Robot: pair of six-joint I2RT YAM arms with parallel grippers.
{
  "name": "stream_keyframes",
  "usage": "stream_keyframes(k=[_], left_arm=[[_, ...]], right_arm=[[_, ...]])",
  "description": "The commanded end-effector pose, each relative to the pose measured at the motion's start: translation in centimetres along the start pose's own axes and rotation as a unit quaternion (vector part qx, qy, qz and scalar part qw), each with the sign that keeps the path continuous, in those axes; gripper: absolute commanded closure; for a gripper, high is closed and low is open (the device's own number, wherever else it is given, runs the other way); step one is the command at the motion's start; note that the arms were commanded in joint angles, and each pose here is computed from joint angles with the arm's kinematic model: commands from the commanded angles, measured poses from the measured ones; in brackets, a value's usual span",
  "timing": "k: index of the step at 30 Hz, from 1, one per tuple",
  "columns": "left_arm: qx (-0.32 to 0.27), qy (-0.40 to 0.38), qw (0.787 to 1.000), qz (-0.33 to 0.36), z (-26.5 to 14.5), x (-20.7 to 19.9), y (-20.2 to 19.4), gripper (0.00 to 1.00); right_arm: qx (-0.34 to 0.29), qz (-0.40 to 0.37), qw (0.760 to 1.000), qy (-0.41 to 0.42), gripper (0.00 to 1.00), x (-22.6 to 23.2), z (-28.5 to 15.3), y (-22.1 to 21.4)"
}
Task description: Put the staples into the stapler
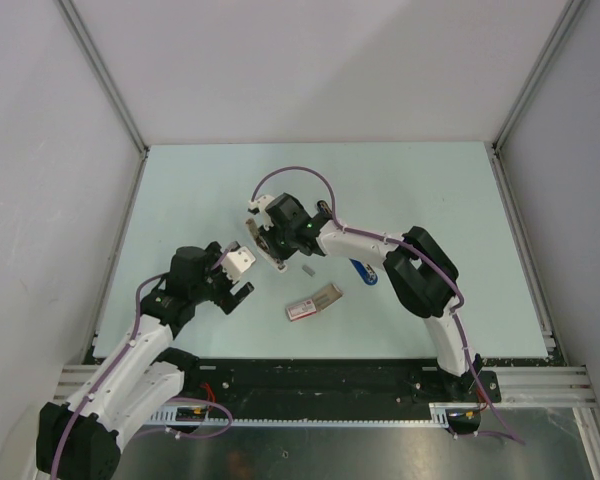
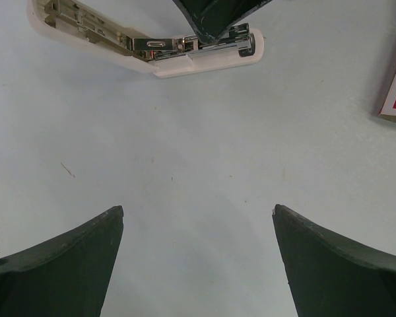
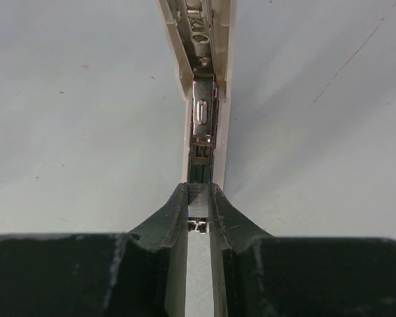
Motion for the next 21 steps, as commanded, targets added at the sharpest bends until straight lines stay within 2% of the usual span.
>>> stream_keyframes(k=[1,21], left_arm=[[-0.011,0.013,1.0,0.006,-0.01,0.58,0.3,0.01],[-0.013,0.012,1.0,0.006,-0.04,0.56,0.35,0.0]], right_arm=[[-0.021,0.006,1.0,0.006,0.94,0.9,0.01,1.69],[-0.015,0.006,1.0,0.0,0.94,0.76,0.46,1.23]])
Point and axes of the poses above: each gripper's point midway between its finger pads, its own z axis out along the fingers, its own x axis along the line the jaws close on, y = z × x, the point moved 2 cm from there along -z, back along the fingers, and after that the axes turned 13 degrees about z, right-handed, at the moved point
